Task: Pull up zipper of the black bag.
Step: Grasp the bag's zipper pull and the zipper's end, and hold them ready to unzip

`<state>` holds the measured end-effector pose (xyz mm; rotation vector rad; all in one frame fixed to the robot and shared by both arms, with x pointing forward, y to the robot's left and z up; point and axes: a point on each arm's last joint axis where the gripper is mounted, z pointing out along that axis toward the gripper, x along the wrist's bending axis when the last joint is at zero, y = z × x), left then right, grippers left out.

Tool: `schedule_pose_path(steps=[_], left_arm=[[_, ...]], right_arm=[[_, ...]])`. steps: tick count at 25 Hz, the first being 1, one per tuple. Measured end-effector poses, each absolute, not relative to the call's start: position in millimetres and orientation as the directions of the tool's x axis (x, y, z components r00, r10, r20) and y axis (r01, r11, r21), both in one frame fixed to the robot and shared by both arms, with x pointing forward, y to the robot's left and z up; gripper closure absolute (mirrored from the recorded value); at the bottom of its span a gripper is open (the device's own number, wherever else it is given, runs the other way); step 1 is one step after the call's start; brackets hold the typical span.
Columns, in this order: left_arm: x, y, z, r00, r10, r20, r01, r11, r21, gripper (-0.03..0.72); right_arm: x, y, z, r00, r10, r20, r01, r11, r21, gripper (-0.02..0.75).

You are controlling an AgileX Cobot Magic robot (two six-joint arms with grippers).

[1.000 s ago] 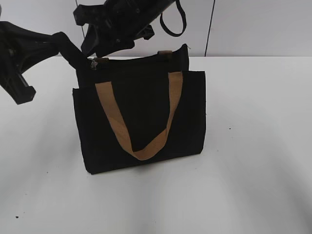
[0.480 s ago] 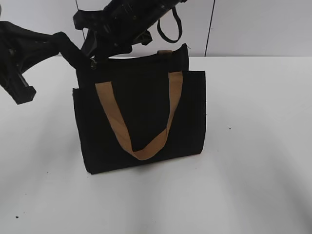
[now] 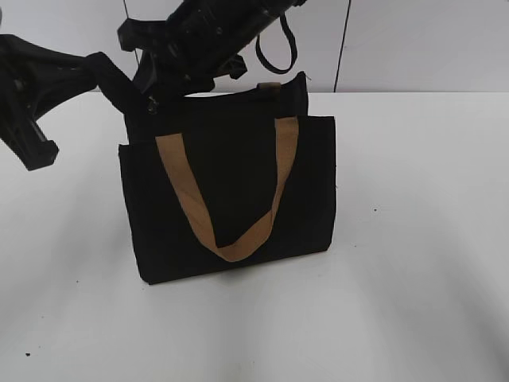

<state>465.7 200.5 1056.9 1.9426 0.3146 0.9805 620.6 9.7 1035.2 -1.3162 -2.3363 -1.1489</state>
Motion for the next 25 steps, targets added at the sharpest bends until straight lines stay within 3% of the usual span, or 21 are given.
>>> schedule_pose_path(steps=[3, 7, 9, 14, 25], left_arm=[[465.7, 200.5, 1056.9, 0.652, 0.562, 0.51, -0.16, -0.555, 0.816, 0.656], [465.7, 200.5, 1056.9, 0.652, 0.562, 0.51, -0.16, -0.555, 0.816, 0.656], [465.7, 200.5, 1056.9, 0.652, 0.562, 0.51, -0.16, -0.555, 0.816, 0.656], [467.5, 203.6, 1054.9, 0.636, 0.574, 0.515, -0.131, -0.578, 0.805, 0.656], [477.9, 217.4, 1038.9, 0.57, 0.691, 0.446, 0.102, -0.598, 0.795, 0.656]], right_arm=[[621.9, 10.9, 1029.3, -0.565, 0.628, 0.535, 0.808, 0.292, 0.511, 0.518], [625.2, 11.8, 1024.1, -0.568, 0.634, 0.524, 0.803, 0.287, 0.523, 0.703], [627.1, 11.9, 1024.5, -0.577, 0.636, 0.512, 0.792, 0.282, 0.542, 0.739], [628.4, 11.4, 1025.5, -0.597, 0.636, 0.49, 0.772, 0.289, 0.566, 0.748], [618.6, 0.6, 1070.1, -0.728, 0.588, 0.352, 0.623, 0.355, 0.697, 0.751]])
